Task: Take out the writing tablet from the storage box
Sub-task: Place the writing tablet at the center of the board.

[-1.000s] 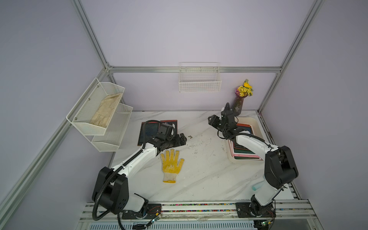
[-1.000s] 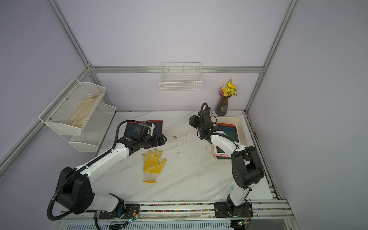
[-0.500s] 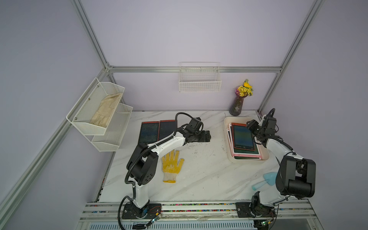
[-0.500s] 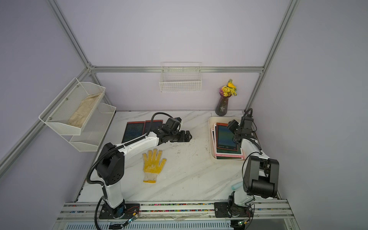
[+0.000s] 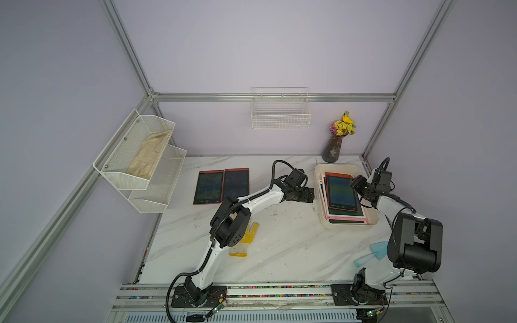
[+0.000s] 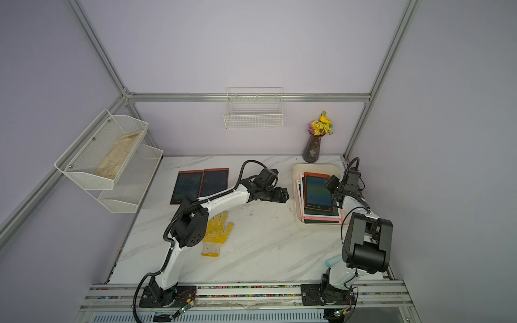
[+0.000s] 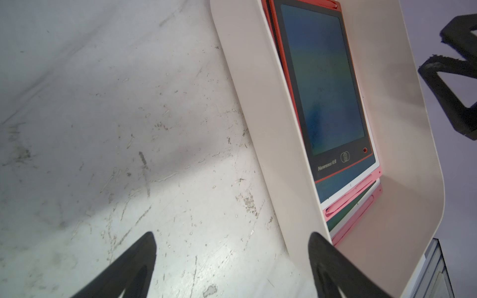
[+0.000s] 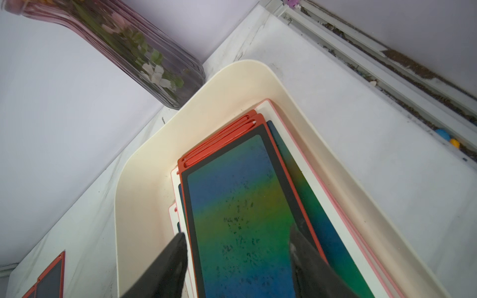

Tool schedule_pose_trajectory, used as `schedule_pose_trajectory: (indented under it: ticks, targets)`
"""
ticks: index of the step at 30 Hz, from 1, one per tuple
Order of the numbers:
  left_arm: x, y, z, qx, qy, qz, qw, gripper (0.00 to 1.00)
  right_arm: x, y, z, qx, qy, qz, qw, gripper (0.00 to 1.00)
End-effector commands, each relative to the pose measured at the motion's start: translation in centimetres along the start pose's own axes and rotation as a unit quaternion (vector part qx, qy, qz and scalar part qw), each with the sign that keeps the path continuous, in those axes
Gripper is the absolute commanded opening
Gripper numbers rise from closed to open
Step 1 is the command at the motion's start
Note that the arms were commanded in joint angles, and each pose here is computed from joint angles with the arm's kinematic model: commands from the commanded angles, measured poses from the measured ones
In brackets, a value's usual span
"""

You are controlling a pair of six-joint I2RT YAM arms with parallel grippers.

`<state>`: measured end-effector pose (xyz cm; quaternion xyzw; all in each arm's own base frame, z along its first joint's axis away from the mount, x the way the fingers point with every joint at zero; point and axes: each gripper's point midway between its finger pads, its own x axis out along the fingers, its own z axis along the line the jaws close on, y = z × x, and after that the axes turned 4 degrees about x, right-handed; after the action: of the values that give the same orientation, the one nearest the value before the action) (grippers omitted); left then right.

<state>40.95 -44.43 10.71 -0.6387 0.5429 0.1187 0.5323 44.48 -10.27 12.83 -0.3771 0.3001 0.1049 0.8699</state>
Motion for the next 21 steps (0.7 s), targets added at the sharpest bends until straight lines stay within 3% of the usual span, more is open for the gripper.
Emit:
schedule_pose_trajectory:
  ticks: [1, 21]
  targets:
    - [-2.1, -4.3, -3.5, 0.026, 0.038, -0.051, 0.998, 0.9, 1.1, 1.3, -2.1, -0.018, 0.031, 0.019, 0.999, 0.64]
    - [0.1, -4.0, -5.2, 0.042, 0.072, -0.031, 0.996, 0.88, 3.9, 3.0, -4.6, -0.028, 0.062, 0.056, 0.996, 0.63]
